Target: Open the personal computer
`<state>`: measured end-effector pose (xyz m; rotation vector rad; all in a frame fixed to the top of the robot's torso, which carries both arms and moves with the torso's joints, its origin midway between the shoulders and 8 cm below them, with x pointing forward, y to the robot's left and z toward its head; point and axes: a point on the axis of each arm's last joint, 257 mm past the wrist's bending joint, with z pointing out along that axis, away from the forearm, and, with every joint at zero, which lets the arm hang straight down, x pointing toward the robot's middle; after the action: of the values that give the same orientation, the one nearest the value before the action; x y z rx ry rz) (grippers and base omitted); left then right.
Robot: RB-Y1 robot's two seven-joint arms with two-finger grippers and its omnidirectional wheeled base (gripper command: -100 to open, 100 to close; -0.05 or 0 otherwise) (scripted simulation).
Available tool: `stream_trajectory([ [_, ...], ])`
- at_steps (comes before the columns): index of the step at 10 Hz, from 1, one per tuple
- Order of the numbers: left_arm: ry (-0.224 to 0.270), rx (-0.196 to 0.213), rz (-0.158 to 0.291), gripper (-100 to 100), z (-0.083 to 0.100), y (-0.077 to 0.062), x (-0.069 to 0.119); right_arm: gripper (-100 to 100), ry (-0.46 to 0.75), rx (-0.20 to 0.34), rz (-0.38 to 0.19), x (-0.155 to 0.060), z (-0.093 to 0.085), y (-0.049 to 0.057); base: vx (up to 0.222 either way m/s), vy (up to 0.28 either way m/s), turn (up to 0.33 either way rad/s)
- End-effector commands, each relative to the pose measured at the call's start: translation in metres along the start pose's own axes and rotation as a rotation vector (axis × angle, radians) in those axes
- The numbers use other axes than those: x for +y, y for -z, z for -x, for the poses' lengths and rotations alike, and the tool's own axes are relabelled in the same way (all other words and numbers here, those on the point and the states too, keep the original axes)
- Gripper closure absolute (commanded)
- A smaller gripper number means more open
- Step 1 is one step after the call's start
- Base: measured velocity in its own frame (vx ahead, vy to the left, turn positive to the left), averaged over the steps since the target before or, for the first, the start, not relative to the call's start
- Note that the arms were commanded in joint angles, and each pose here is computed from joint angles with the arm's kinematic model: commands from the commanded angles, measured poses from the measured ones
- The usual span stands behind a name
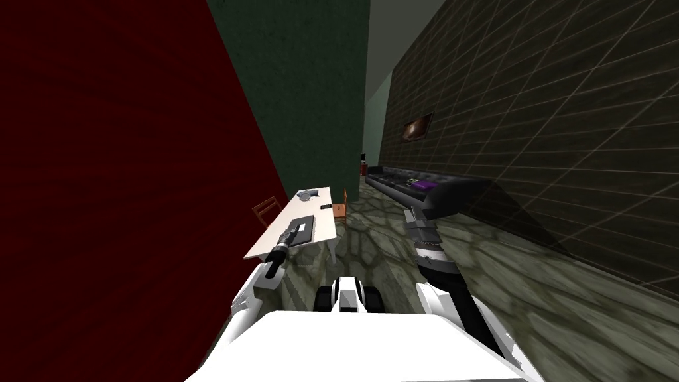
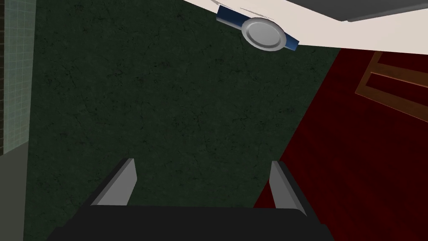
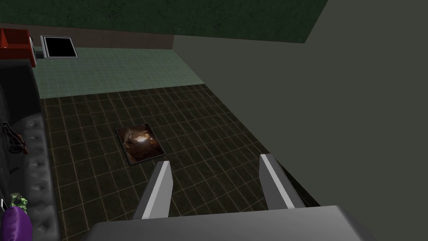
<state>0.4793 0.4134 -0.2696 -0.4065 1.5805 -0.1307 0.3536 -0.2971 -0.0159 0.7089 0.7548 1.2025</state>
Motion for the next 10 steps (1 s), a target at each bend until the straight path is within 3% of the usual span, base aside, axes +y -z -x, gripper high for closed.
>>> stream_trajectory([
  [1, 0.002, -0.008, 0.022, -100, 0.0181, -0.0102, 0.004, 0, 0.0, 0.0, 0.0, 0.0, 0.0, 0.0, -0.075, -0.01, -0.074],
  [2, 0.003, -0.012, 0.029, -100, 0.0252, -0.0138, 0.005, 0, 0.0, 0.0, 0.0, 0.0, 0.0, 0.0, -0.064, -0.018, -0.09],
  [4, 0.003, -0.012, 0.027, -100, 0.022, -0.0132, 0.0046, 0, 0.0, 0.0, 0.0, 0.0, 0.0, 0.0, -0.026, -0.006, -0.01],
  [5, 0.004, -0.011, 0.028, 0, 0.0223, -0.0133, 0.005, 0, 0.0, 0.0, 0.0, 0.0, 0.0, 0.0001, 0.0, 0.0, 0.0],
  [10, 0.004, -0.011, 0.028, 0, 0.0223, -0.0133, 0.005, 0, 0.0, 0.0, 0.0, 0.0, 0.0001, 0.0001, 0.0, 0.0, 0.0],
])
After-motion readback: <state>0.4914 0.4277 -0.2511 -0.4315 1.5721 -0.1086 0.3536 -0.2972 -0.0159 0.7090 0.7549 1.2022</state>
